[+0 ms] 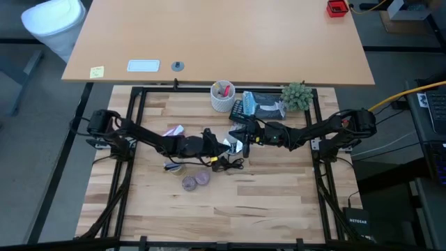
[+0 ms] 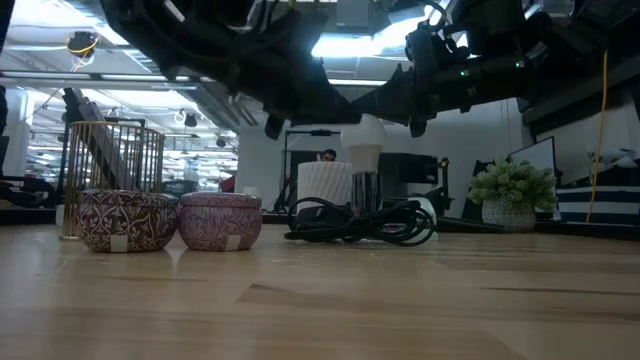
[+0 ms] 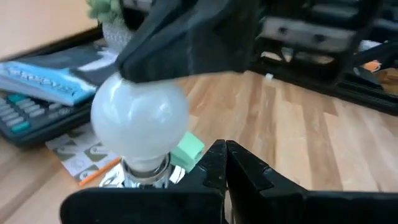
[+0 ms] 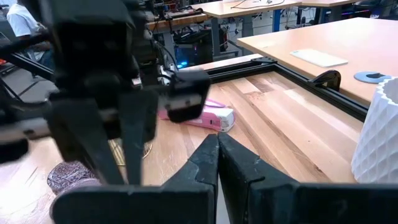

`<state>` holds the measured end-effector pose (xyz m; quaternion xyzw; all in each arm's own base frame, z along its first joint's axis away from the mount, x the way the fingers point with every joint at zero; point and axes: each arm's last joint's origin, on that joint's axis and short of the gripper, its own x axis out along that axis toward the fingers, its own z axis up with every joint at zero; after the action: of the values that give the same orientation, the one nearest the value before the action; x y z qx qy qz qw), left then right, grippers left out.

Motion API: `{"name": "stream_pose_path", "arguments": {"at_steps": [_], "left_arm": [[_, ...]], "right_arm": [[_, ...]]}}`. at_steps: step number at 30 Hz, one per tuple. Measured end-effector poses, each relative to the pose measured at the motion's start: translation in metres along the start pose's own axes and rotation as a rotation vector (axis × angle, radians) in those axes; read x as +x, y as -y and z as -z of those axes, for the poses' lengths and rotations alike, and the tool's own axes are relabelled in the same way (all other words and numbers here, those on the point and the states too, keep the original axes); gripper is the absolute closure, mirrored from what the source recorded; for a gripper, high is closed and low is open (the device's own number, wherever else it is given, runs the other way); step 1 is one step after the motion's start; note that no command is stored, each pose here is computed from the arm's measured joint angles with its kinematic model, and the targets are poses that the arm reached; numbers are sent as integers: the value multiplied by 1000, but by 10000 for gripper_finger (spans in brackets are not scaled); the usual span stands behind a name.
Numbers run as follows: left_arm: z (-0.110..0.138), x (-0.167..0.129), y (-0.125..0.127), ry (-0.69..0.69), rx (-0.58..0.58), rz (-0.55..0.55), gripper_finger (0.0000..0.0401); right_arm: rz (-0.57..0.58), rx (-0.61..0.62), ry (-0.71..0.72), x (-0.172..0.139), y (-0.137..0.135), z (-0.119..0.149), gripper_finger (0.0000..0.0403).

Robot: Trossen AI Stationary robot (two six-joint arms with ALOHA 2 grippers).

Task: Screw lightbulb
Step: Insert the white lightbulb into the silver lamp

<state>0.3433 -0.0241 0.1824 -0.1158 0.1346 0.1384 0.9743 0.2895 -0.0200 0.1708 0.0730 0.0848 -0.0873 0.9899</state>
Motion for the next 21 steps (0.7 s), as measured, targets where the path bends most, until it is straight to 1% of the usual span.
{"name": "stream_pose_path", "arguments": {"at_steps": [3, 7, 17, 21], "left_arm": [[6, 6, -4, -3, -12, -6, 401], [6, 11, -7, 19, -16, -12, 401], [8, 11, -12, 25, -4, -139, 401], [8, 11, -13, 31, -3, -163, 401]], "right_arm": [[0, 0, 0, 0, 0, 0, 388], [0, 0, 0, 0, 0, 0, 388], [8, 0, 1, 0, 1, 0, 388], [10, 0, 1, 0, 1, 0, 388]]}}
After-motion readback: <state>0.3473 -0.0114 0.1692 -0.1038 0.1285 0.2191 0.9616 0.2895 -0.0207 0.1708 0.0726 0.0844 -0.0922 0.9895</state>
